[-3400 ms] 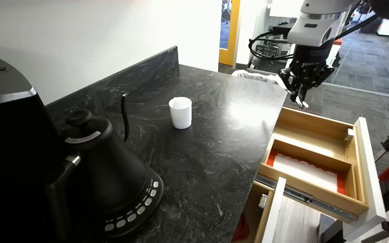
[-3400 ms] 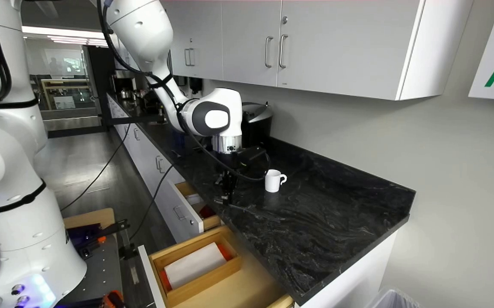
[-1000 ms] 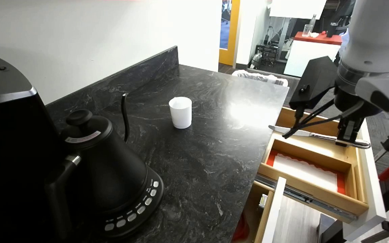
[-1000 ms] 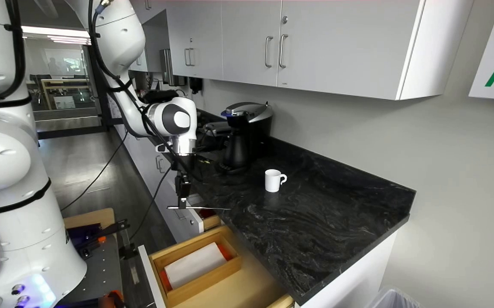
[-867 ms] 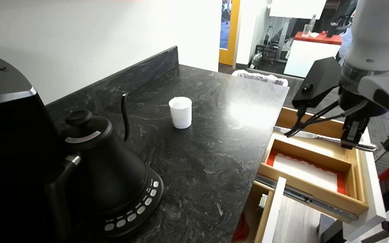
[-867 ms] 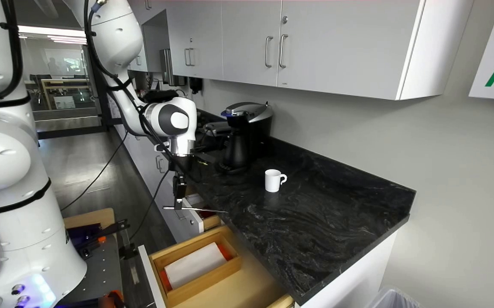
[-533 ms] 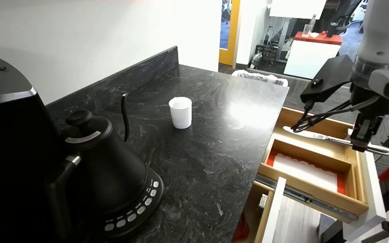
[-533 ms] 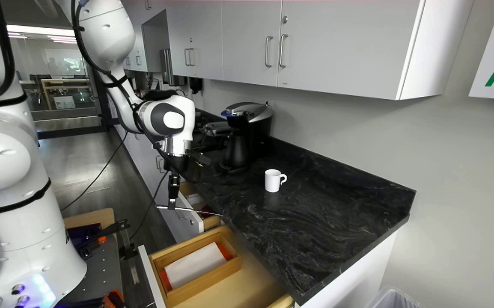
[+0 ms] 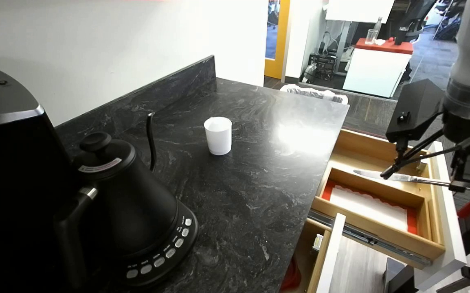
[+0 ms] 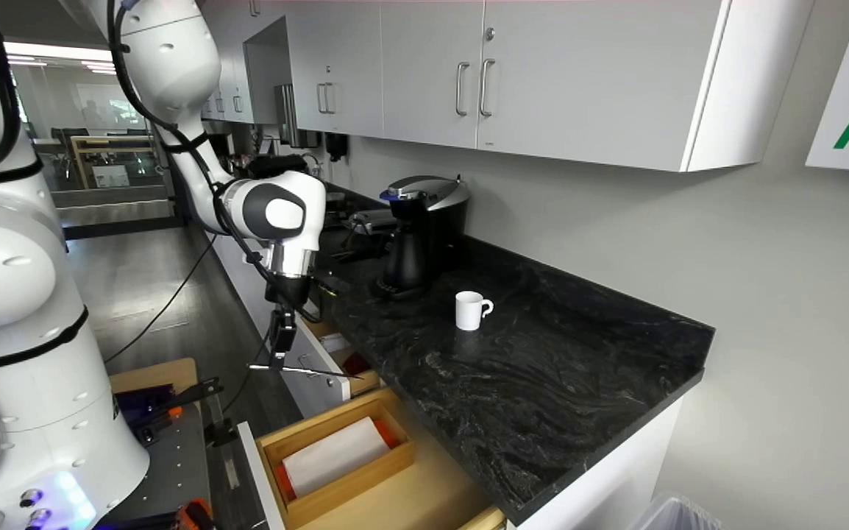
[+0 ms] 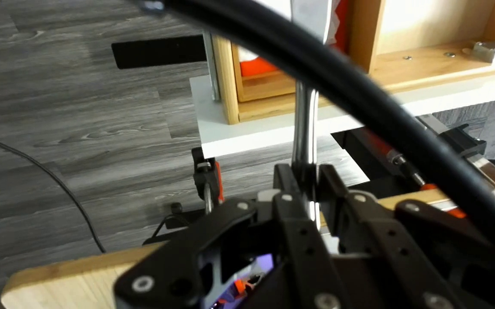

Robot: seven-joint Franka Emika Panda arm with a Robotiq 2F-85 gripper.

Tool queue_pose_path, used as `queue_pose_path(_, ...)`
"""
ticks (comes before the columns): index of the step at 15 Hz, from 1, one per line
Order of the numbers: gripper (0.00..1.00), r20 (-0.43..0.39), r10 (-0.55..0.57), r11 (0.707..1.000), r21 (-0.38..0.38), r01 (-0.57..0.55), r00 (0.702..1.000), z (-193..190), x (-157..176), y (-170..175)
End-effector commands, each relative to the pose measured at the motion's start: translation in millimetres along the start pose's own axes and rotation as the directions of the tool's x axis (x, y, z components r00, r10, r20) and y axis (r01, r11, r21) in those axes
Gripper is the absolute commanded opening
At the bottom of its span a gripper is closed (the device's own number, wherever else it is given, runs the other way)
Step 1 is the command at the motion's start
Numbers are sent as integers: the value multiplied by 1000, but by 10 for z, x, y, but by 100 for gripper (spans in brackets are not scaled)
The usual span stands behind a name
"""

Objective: Put the knife in the box that is in the drawer

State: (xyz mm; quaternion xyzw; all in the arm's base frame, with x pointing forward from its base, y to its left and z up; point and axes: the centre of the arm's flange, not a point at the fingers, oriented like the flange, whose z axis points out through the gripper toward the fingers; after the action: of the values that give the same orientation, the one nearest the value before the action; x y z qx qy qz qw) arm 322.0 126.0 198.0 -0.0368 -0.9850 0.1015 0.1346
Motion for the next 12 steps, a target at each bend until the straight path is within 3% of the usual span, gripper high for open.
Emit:
queue_pose_path(1,7,1,-86,996,-1,86,996,-12,197,-58)
queue_pose_path(4,8,-5,-84,996,6,84,996,39,161,45)
queue_pose_path(12,8,16,48,998,-50,-47,999,4,-162,-170)
